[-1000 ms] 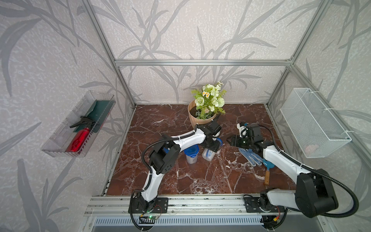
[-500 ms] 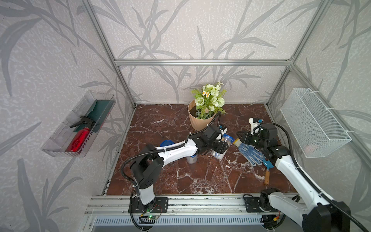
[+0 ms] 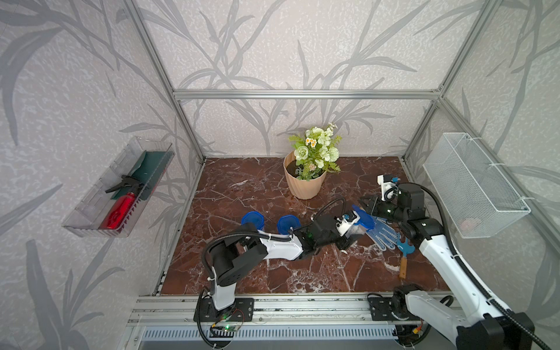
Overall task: Take out toiletry kits
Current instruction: Adjust the container at the center of the board.
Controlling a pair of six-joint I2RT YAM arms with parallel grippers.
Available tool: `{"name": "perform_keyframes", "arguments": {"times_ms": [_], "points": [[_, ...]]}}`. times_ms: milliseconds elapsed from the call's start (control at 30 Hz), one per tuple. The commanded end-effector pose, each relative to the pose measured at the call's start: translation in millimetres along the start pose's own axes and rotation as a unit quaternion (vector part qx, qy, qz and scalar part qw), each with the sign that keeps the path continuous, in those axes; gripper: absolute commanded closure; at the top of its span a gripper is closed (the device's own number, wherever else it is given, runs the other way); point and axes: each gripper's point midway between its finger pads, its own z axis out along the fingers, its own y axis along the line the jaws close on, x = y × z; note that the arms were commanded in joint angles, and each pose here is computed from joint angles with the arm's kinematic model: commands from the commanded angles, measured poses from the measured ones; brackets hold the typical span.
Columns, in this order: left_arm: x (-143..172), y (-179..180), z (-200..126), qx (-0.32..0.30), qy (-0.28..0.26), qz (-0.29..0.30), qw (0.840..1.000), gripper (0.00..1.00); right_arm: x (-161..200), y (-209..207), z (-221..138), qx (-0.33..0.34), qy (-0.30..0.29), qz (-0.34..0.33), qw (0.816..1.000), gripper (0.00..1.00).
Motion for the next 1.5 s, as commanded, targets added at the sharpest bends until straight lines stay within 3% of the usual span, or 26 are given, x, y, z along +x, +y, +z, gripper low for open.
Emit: {"name": "perform_keyframes", "arguments": {"times_ms": [0, 333, 467, 567, 733, 800, 900, 933, 967, 1467], "points": [[-61, 15, 1, -0.033, -0.117, 0.038, 0.992, 0.99, 10, 3, 4, -0.012, 0.020, 0.001, 1.000, 0.90], [-45, 26, 13, -0.060, -0.183, 0.039, 0.981, 0.97, 34, -20, 2, 0.055, 0.040, -0.014, 0.998, 0.97], [-39, 30, 16, -0.068, -0.172, 0.029, 0.982, 0.96, 49, -31, 7, 0.069, 0.058, -0.010, 0.996, 0.99], [-35, 31, 16, -0.069, -0.172, 0.023, 0.982, 0.85, 63, -34, 15, 0.072, 0.078, -0.011, 0.994, 1.00], [-30, 32, 17, -0.068, -0.175, 0.008, 0.982, 0.84, 76, -41, 24, 0.083, 0.101, -0.012, 0.991, 1.00], [-29, 34, 16, -0.073, -0.175, 0.001, 0.982, 0.78, 81, -41, 26, 0.085, 0.107, -0.013, 0.991, 1.00], [-27, 38, 14, -0.083, -0.179, -0.012, 0.980, 0.59, 85, -39, 27, 0.085, 0.112, -0.017, 0.990, 1.00], [-28, 40, 13, -0.084, -0.180, -0.017, 0.980, 0.46, 88, -38, 27, 0.084, 0.115, -0.018, 0.990, 1.00], [-27, 39, 13, -0.084, -0.181, -0.018, 0.980, 0.02, 90, -37, 27, 0.084, 0.116, -0.018, 0.990, 1.00], [-25, 40, -9, -0.086, -0.153, -0.058, 0.983, 0.01, 103, -37, 20, 0.089, 0.122, -0.015, 0.988, 1.00]]}}
